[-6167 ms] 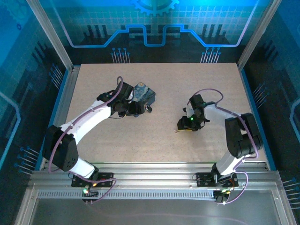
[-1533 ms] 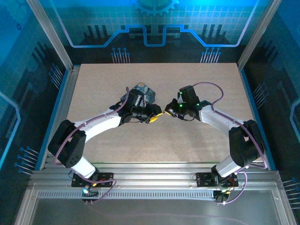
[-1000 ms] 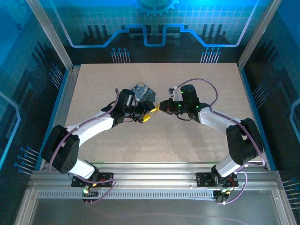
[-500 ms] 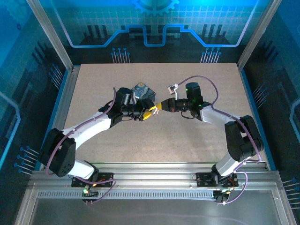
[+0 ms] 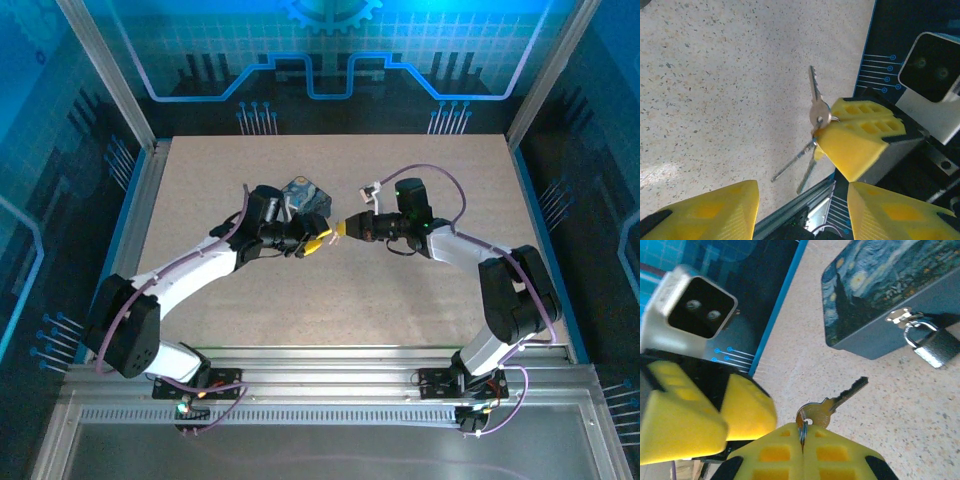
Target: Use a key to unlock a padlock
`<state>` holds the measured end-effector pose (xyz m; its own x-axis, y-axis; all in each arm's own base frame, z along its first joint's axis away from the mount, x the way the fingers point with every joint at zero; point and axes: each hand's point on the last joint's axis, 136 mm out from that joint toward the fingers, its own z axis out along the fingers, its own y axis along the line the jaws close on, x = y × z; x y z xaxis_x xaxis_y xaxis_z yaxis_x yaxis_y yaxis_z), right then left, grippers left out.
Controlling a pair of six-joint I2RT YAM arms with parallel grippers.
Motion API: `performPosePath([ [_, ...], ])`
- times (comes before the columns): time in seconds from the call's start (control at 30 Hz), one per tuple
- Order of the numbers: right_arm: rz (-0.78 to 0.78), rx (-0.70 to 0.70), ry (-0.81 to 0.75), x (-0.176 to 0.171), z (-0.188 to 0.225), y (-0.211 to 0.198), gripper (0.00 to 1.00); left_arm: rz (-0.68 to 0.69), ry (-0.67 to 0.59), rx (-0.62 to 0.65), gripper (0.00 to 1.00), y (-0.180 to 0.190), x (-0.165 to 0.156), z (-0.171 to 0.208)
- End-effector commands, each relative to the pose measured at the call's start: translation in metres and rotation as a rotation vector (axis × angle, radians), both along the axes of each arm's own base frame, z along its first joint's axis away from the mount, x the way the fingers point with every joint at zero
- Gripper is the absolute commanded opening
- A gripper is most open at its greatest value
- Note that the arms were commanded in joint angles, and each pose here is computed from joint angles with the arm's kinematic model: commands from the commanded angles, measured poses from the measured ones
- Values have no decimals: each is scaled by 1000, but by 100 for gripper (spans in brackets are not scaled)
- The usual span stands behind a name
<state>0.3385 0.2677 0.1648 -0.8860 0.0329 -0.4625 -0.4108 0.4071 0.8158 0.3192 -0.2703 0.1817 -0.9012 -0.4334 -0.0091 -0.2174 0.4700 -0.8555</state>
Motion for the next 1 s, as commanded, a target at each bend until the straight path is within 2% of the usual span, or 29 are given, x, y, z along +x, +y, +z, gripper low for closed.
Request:
performPosePath([
  [0.0,-64,-15,-8,10,4,-7,0,-37,-33,-7,50,-4,-8,19],
  [0.4,-115,3,6,14,3,-7,0,-36,26,-60,45,-34,-12,4],
  [0.97,-103,35,5,10,10,2,0,18,58,-35,36,-32,-2,-17],
])
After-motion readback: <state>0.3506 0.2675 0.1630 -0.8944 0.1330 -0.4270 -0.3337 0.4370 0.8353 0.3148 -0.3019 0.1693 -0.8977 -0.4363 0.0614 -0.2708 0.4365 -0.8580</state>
